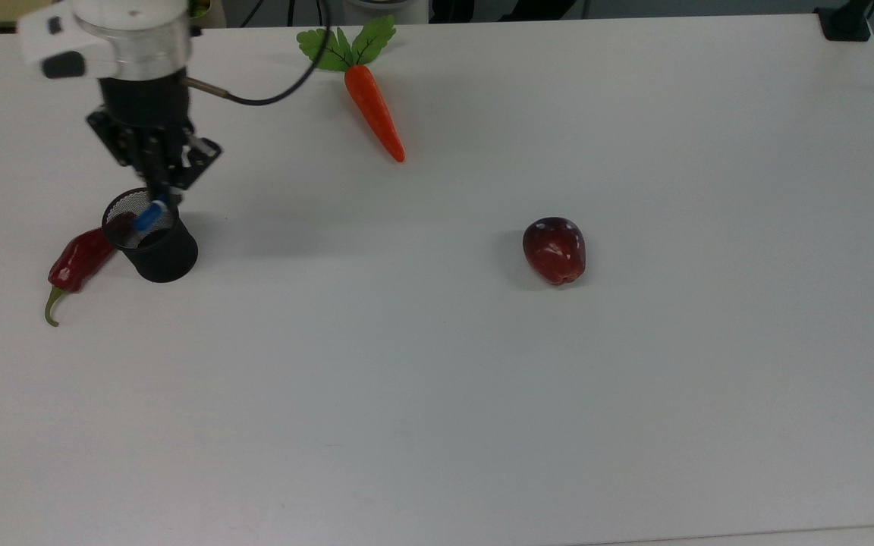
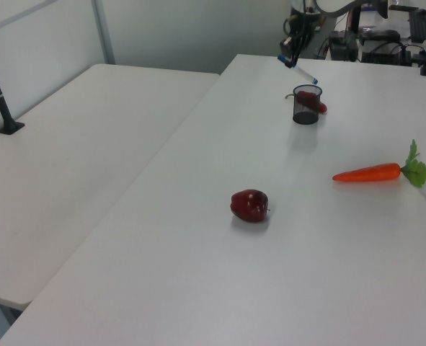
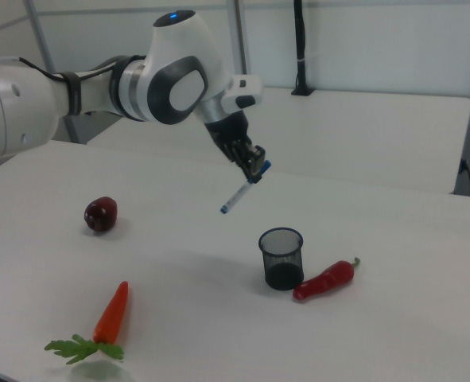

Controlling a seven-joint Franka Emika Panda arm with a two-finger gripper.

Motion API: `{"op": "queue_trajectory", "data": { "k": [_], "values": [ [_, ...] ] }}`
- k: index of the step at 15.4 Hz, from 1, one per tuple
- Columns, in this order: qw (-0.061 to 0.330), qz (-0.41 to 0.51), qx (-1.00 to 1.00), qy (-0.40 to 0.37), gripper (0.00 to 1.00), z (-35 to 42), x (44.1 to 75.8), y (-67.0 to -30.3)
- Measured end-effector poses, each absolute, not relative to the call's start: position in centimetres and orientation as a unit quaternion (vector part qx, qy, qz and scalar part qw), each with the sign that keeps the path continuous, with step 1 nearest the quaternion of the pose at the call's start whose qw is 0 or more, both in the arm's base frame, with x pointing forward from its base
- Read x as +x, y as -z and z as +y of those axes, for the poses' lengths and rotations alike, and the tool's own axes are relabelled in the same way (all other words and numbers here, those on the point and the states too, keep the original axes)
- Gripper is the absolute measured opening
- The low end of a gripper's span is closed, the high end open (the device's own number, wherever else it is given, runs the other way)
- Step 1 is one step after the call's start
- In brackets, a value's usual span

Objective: Place marker
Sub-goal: 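Lower the marker tip-first into the black mesh cup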

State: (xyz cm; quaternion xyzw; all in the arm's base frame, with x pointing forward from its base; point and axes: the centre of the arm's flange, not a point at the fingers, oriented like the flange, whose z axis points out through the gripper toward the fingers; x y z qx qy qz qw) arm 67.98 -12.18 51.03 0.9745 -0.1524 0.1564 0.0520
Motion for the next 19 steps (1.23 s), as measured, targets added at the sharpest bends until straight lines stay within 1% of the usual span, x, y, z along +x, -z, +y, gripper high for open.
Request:
{"op": "queue_trajectory", "data": {
  "k": [4, 7, 12, 16, 19],
  "values": [
    [0.068, -0.166, 0.960, -0.214, 0.17, -16.0, 68.1, -50.9],
    [0.079, -0.170, 0.954, -0.234, 0.17, -18.0, 68.0, -49.1],
    [0.096, -0.159, 0.956, -0.227, 0.17, -19.1, 67.9, -44.4],
    [0.096, -0.157, 0.959, -0.215, 0.17, -19.1, 67.9, -42.8],
    [0.096, -0.157, 0.960, -0.213, 0.19, -19.1, 67.9, -42.5]
  ]
}}
